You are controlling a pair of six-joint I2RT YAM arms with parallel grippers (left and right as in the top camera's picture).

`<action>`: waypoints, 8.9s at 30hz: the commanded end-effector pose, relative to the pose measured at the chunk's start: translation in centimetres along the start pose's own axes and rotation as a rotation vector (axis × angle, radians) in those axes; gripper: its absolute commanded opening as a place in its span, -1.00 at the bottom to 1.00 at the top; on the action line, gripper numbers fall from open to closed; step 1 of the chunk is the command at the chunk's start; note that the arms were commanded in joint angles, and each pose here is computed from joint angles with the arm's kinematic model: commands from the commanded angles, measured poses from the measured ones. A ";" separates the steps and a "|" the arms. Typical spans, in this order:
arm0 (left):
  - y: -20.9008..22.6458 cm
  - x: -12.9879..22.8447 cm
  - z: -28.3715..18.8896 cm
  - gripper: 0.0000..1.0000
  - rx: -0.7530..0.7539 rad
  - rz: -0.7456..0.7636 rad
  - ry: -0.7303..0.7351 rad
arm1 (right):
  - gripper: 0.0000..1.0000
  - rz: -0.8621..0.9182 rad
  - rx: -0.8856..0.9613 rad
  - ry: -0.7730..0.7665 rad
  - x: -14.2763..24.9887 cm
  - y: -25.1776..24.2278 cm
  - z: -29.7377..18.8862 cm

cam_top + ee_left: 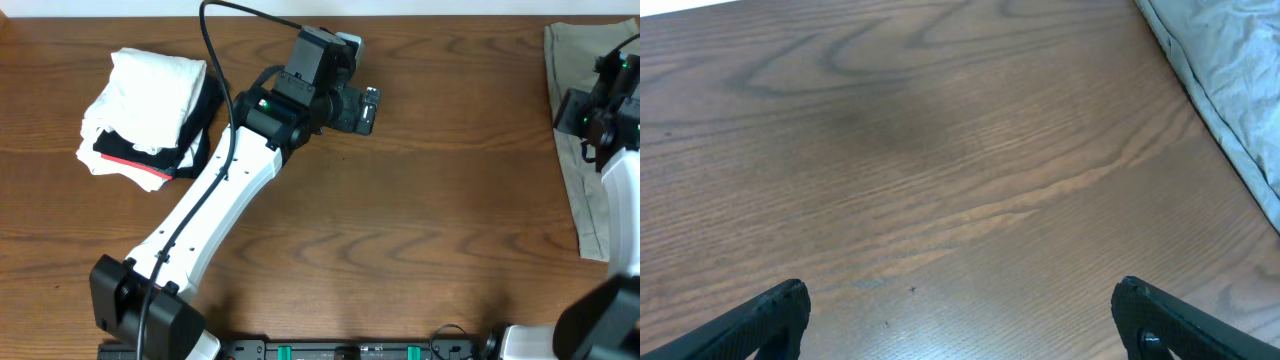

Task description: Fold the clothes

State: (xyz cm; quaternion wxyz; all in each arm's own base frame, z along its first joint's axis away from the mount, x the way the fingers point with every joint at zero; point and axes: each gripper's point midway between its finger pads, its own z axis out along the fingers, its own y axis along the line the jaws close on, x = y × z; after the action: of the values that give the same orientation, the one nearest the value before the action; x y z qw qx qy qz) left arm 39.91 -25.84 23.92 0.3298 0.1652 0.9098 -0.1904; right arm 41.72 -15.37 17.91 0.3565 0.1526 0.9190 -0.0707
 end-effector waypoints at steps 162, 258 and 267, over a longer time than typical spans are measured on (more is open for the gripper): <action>0.1 -0.9 -0.4 0.96 -0.008 0.002 -0.022 | -0.97 -0.153 -0.248 0.457 18.4 16.1 5.7; 9.9 13.5 -13.1 0.11 -0.388 -0.537 0.362 | 0.29 0.353 0.022 0.491 18.8 2.3 -13.2; 10.6 17.5 -7.1 0.93 -0.320 -0.649 0.378 | 0.22 0.458 0.064 0.484 19.7 0.9 -11.9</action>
State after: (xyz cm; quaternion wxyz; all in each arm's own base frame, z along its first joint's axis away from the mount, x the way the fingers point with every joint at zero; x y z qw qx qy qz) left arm 28.05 -9.46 16.07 0.1177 -0.1336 0.9809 -0.0787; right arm 21.33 -6.82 14.59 0.1399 0.3463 0.9275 0.0180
